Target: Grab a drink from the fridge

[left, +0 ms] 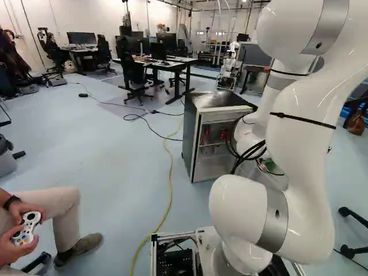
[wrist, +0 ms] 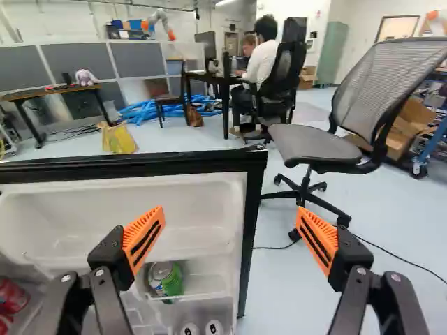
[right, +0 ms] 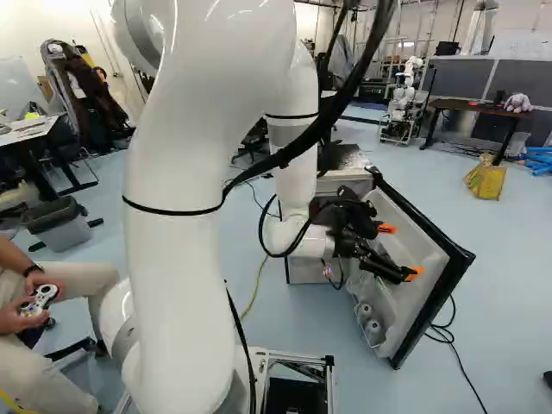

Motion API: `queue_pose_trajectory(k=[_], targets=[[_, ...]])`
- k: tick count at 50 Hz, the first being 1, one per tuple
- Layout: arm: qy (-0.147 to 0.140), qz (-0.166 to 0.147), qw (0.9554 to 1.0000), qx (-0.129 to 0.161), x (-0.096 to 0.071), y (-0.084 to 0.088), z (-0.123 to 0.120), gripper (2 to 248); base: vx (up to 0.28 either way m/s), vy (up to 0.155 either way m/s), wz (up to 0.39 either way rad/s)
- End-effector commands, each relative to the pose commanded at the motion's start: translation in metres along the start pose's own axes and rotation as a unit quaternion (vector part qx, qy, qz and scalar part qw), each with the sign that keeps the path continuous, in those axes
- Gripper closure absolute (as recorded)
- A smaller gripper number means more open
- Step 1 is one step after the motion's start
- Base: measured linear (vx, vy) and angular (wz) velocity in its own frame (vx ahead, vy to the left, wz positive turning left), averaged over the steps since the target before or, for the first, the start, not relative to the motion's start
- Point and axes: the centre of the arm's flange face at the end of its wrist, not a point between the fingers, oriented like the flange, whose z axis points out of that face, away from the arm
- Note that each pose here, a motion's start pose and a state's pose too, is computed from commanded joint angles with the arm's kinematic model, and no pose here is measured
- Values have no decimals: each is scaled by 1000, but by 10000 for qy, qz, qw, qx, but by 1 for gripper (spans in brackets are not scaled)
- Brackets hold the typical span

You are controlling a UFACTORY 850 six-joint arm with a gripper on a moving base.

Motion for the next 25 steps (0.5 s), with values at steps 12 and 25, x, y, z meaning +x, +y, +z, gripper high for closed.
queue_pose_trajectory(k=[12,25], targets=[[-80,-228,9976,646,-2,7,-23,3,0,0,0],[-150,-444,9897,1352,-5,11,-46,3,0,0,0]])
